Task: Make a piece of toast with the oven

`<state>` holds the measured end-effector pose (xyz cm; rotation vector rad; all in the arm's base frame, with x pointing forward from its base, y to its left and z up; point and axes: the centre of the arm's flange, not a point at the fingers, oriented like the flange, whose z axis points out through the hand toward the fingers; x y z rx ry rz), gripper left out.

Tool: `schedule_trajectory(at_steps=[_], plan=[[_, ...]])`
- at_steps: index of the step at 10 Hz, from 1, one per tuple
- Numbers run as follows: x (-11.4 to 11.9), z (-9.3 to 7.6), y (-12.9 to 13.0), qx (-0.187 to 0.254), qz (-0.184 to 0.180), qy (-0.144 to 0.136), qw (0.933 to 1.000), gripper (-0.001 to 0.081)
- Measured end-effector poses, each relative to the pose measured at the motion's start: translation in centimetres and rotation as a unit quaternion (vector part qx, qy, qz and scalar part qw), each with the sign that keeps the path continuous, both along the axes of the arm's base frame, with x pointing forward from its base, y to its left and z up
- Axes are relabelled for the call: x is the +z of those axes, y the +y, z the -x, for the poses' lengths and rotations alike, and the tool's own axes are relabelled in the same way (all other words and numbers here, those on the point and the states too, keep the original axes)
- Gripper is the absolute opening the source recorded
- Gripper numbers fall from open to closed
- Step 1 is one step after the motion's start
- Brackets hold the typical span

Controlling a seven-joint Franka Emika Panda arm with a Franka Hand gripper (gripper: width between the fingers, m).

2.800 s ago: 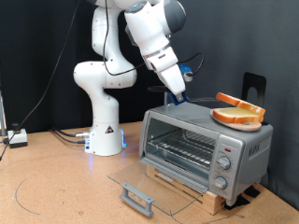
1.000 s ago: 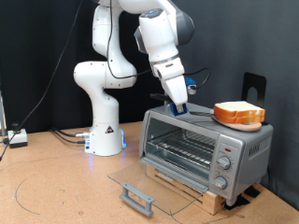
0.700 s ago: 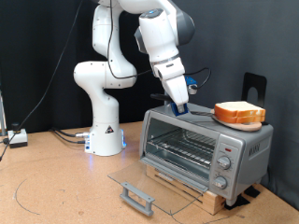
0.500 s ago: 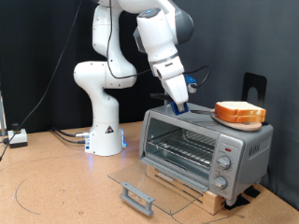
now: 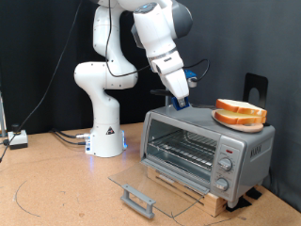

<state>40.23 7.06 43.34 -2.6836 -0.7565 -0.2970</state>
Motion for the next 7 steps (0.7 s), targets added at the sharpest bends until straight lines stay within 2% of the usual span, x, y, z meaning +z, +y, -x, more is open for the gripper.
schedule_trajectory(at_steps=[4,7], plan=[[-0.1,0.0,0.3,-0.007,0.002,0.001,1.0000,0.0396],[-0.8,-0.2,1.8,-0.013,0.005,0.008,0.9999,0.0396]])
